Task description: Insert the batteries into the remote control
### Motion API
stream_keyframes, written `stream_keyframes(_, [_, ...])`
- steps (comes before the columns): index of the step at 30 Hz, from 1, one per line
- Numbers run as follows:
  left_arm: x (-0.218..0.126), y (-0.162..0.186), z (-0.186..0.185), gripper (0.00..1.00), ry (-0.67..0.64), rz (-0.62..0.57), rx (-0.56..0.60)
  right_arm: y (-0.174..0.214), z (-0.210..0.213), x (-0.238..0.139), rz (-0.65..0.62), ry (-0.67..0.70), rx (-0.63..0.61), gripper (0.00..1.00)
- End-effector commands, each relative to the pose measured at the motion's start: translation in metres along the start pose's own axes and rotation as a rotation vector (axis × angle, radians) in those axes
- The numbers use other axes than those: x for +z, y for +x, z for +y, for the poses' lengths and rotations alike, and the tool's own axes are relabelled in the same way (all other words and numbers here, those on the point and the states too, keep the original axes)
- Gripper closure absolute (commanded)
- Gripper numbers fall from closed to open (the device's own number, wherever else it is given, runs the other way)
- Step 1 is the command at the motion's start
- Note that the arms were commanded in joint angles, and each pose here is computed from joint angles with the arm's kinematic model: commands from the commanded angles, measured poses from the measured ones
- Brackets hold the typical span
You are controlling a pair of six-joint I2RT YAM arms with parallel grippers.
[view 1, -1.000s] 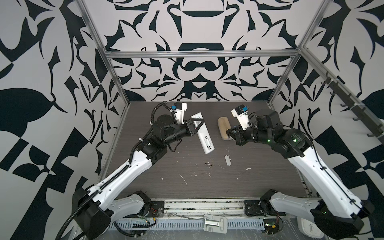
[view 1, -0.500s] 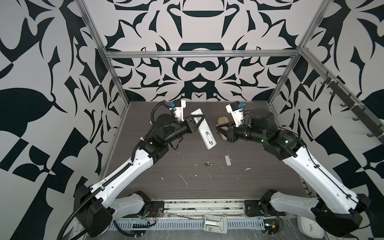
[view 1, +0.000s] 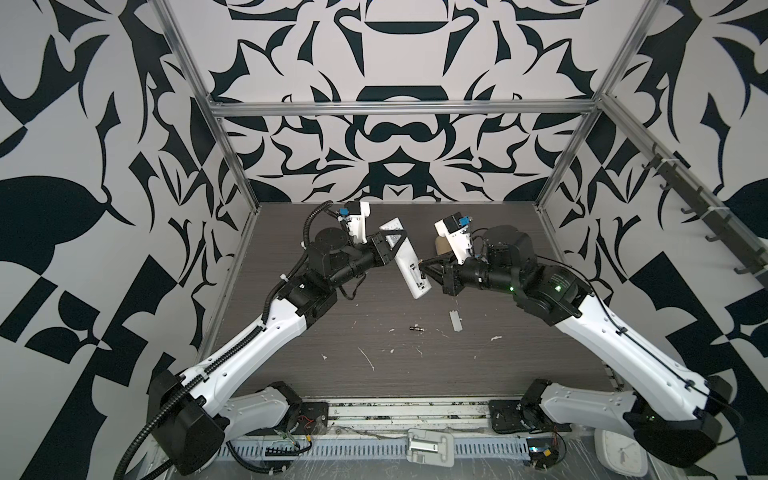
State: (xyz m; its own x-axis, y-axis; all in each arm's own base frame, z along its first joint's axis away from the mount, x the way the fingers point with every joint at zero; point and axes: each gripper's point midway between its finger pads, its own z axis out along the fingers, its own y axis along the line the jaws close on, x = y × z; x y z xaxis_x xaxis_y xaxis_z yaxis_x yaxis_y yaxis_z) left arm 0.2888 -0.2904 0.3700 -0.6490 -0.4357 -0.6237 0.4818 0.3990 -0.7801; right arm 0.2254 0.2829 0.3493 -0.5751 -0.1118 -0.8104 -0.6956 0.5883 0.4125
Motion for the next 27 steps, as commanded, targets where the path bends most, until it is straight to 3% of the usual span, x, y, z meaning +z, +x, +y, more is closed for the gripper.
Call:
stream_keyframes(1, [-0.008,-0.016,-0.017,1.00,0.046,-0.056,-0.002,-0.009,0.005,0.000,-0.044,-0.013,-0.037,1.00])
stream_keyframes(12, [-0.011,-0.013,-0.015,1.00,0.055,-0.064,0.000,-0.001,0.005,0.006,-0.020,-0.029,-0.097,1.00])
stream_keyframes(27, [-0.011,-0.001,-0.002,1.00,0.055,-0.054,-0.002,-0.014,0.009,-0.012,-0.088,-0.013,-0.145,1.00])
